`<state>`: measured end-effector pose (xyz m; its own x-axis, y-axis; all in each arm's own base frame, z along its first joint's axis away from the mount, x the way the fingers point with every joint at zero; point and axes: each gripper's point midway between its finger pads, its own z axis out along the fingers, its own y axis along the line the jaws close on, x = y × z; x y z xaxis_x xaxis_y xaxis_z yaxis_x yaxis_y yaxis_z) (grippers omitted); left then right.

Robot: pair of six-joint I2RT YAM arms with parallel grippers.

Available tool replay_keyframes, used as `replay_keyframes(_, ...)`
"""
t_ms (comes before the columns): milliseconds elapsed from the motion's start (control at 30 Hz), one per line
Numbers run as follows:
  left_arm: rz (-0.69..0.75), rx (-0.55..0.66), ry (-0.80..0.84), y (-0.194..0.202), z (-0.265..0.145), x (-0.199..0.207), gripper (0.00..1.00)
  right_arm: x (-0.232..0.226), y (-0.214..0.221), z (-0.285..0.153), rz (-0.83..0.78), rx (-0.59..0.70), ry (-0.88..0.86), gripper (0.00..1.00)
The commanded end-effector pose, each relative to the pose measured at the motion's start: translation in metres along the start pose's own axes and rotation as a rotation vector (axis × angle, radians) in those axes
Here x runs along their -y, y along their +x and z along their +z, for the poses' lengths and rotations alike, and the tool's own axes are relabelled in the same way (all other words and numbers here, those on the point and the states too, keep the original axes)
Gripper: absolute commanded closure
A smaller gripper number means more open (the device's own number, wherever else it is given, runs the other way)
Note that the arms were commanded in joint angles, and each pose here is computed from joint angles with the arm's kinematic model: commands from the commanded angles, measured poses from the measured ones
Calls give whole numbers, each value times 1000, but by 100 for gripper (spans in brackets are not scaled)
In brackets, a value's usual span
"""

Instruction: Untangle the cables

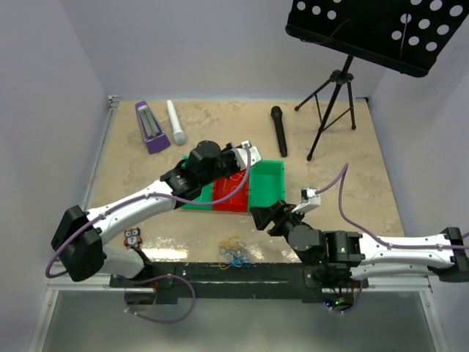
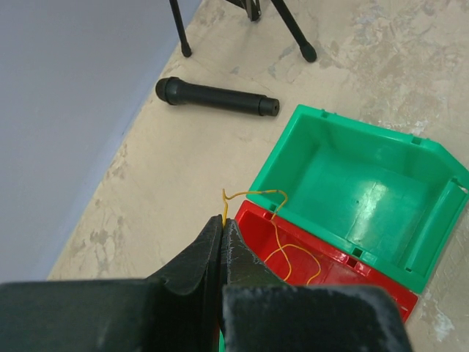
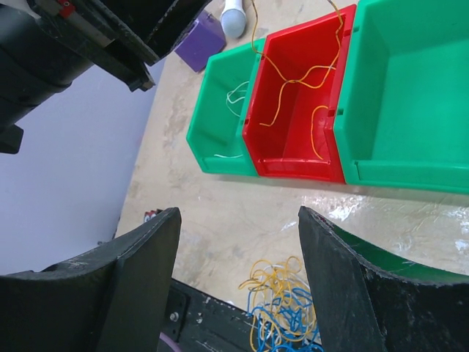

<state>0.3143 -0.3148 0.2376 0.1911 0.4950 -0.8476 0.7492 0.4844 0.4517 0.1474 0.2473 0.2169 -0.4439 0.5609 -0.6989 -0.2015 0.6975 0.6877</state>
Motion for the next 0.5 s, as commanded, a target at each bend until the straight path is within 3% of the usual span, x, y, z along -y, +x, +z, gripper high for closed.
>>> replay_keyframes(0, -7, 0, -59, 2, -1, -8, 100, 1, -11, -2, 60, 39, 0, 30)
replay_keyframes(467, 59, -275, -121, 86, -18, -4, 100, 6, -15, -4, 74, 46, 5, 30)
